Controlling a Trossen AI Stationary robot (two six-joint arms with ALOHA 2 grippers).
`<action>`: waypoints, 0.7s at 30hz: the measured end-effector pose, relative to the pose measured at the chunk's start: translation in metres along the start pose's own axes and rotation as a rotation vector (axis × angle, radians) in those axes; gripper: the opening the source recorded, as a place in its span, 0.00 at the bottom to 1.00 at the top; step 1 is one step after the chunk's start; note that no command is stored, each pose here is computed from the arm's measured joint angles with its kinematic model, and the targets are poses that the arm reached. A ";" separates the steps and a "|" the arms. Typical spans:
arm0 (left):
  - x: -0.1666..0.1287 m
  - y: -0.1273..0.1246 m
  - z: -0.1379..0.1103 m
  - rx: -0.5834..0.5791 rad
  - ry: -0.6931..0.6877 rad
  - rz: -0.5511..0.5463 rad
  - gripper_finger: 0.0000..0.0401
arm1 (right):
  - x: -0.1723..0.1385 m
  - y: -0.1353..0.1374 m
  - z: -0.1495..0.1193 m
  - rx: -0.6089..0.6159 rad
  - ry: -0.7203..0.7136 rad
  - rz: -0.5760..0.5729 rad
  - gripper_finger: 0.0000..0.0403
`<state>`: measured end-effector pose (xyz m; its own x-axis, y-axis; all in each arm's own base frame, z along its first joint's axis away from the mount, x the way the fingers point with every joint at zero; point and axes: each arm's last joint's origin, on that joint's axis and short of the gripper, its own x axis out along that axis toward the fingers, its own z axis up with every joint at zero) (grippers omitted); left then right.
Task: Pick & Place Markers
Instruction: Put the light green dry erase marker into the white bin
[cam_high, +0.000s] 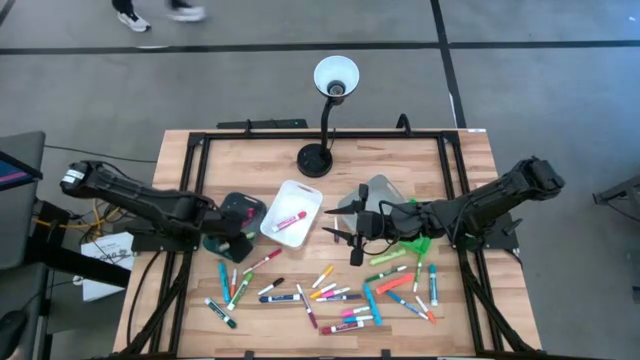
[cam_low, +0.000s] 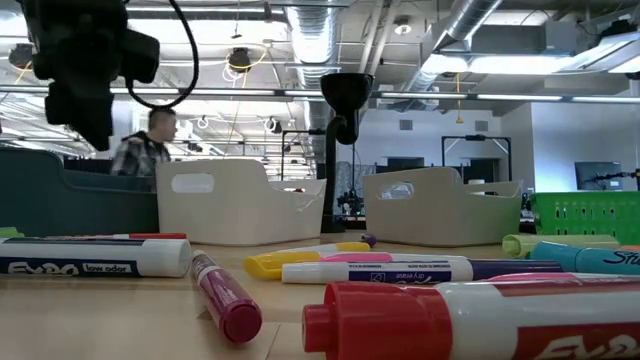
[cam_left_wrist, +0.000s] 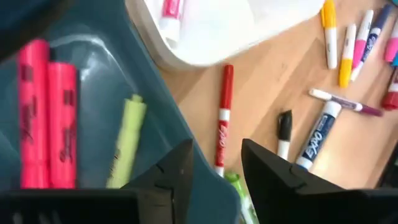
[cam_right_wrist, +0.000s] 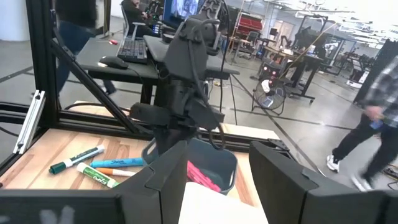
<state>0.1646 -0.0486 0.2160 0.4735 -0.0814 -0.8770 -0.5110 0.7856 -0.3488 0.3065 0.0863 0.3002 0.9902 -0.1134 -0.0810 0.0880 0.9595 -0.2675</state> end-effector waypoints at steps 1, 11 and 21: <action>0.001 -0.003 -0.003 -0.001 0.023 -0.015 0.33 | 0.000 0.000 0.000 0.000 0.001 0.001 0.41; 0.002 -0.029 -0.030 -0.105 0.143 -0.138 0.33 | 0.000 0.001 -0.003 0.023 0.027 0.007 0.40; 0.017 -0.052 -0.066 -0.178 0.255 -0.107 0.33 | 0.000 0.001 -0.005 0.030 0.048 0.011 0.39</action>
<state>0.1518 -0.1310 0.1973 0.3477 -0.3266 -0.8789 -0.5958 0.6468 -0.4761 0.3060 0.0861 0.2950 0.9849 -0.1140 -0.1301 0.0807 0.9681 -0.2373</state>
